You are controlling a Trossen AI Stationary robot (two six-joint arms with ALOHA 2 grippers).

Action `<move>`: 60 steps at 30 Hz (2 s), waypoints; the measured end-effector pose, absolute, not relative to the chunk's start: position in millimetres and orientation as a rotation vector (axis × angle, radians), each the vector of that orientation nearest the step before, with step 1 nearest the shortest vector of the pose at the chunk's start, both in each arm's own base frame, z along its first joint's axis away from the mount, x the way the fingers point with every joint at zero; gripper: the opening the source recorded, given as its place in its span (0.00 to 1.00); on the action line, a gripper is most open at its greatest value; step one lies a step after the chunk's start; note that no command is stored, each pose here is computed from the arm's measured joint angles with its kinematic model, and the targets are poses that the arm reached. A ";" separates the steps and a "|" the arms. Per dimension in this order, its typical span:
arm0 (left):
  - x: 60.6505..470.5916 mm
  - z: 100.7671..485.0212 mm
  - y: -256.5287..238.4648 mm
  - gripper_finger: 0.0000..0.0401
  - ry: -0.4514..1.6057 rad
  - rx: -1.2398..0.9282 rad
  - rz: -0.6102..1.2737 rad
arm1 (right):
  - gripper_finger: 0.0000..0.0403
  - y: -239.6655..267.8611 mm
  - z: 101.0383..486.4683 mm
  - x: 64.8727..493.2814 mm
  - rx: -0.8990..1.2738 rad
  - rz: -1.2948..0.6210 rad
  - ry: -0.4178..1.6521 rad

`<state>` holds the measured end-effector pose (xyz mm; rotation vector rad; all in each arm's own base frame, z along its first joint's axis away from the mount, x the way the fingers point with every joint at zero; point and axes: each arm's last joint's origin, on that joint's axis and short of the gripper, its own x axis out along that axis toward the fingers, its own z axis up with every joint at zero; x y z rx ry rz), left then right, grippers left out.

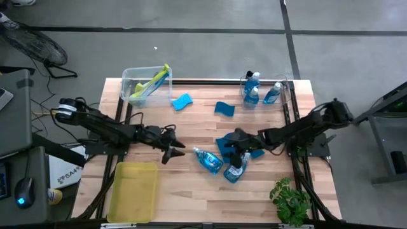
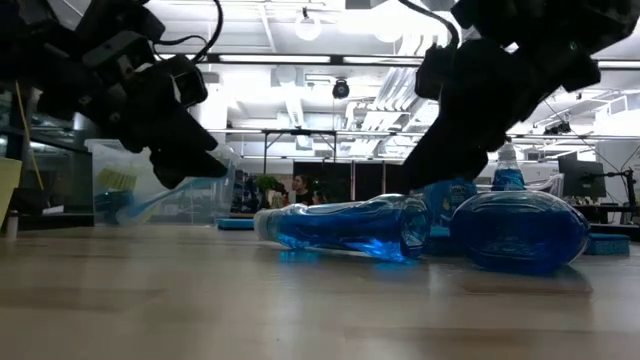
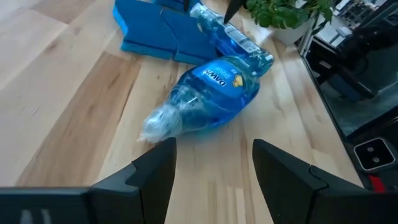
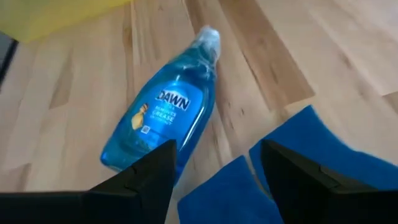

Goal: Pick & Place Kitchen Sink Supplies
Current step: Put the left soap dispenser into the transparent bin

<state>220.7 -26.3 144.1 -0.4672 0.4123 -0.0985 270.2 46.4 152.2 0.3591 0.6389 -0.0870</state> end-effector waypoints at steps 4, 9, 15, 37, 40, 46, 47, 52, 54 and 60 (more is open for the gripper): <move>231.7 143.1 -27.1 0.52 0.428 -0.465 -0.092 | 0.56 53.4 141.0 274.5 0.344 -0.085 0.645; 241.3 137.1 -27.5 0.52 0.462 -0.461 -0.064 | 0.56 62.6 135.7 279.7 0.361 -0.038 0.611; 245.8 131.0 -27.2 0.52 0.482 -0.457 -0.032 | 0.56 72.4 135.8 280.4 0.350 0.004 0.585; 246.7 122.2 -27.2 0.52 0.524 -0.517 0.002 | 0.55 91.2 159.1 296.3 0.268 -0.020 0.610; 246.8 122.3 -27.1 0.52 0.523 -0.519 0.004 | 0.55 88.1 166.9 303.1 0.293 -0.034 0.630; 246.8 122.6 -27.5 0.52 0.523 -0.528 -0.009 | 0.55 87.0 176.6 314.8 0.330 -0.034 0.669; 246.8 122.6 -27.5 0.52 0.523 -0.528 -0.009 | 0.55 87.1 174.9 317.1 0.337 -0.039 0.698; 247.5 123.5 -27.6 0.52 0.517 -0.530 -0.015 | 0.55 86.3 161.9 336.0 0.342 -0.074 0.819; 247.9 124.2 -28.1 0.52 0.514 -0.534 -0.032 | 0.55 84.4 161.2 346.1 0.349 -0.079 0.834; 248.6 125.5 -28.6 0.52 0.503 -0.537 -0.045 | 0.55 74.5 162.6 360.4 0.363 -0.123 0.913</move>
